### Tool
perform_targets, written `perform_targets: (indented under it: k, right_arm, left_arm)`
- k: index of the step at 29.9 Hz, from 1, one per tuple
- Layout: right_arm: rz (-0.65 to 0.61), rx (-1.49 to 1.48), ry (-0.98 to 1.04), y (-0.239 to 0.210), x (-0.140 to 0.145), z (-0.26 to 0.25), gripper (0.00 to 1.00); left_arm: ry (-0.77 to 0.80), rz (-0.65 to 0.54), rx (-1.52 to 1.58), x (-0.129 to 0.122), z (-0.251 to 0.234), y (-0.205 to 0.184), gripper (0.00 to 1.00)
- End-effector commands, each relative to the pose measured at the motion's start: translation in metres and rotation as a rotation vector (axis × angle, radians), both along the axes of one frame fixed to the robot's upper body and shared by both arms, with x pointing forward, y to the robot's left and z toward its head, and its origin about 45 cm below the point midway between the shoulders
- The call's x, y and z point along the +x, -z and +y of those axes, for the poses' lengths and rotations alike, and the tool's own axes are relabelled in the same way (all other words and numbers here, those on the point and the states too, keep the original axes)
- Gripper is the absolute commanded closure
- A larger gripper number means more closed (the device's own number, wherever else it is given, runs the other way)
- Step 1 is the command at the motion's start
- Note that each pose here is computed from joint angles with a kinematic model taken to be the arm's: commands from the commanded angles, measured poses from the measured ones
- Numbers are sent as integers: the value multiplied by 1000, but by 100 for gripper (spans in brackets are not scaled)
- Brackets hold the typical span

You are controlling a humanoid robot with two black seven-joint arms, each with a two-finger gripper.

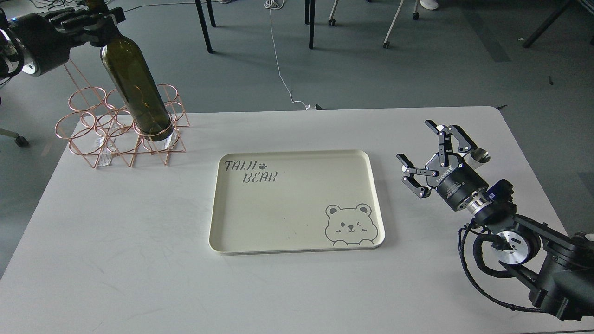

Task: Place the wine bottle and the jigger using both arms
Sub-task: 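Lower the bottle into the copper rack with the left gripper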

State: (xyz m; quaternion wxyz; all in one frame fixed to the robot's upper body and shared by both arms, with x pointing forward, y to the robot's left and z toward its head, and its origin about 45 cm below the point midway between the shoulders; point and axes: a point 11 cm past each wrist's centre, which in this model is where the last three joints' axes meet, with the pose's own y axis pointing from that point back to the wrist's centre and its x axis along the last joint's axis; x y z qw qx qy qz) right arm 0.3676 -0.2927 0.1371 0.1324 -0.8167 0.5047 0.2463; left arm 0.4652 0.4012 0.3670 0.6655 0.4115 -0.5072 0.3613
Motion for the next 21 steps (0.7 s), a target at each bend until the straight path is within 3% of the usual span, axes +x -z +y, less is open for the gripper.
perform_targets:
  k: [1, 21]
  right_arm:
    - [2, 0, 0, 1, -1, 0, 1]
    - [7, 0, 3, 3, -2, -1, 1]
  left_arm:
    - [0, 4, -2, 0, 0, 2, 78]
    - [-12, 43, -8, -6, 3, 31, 75]
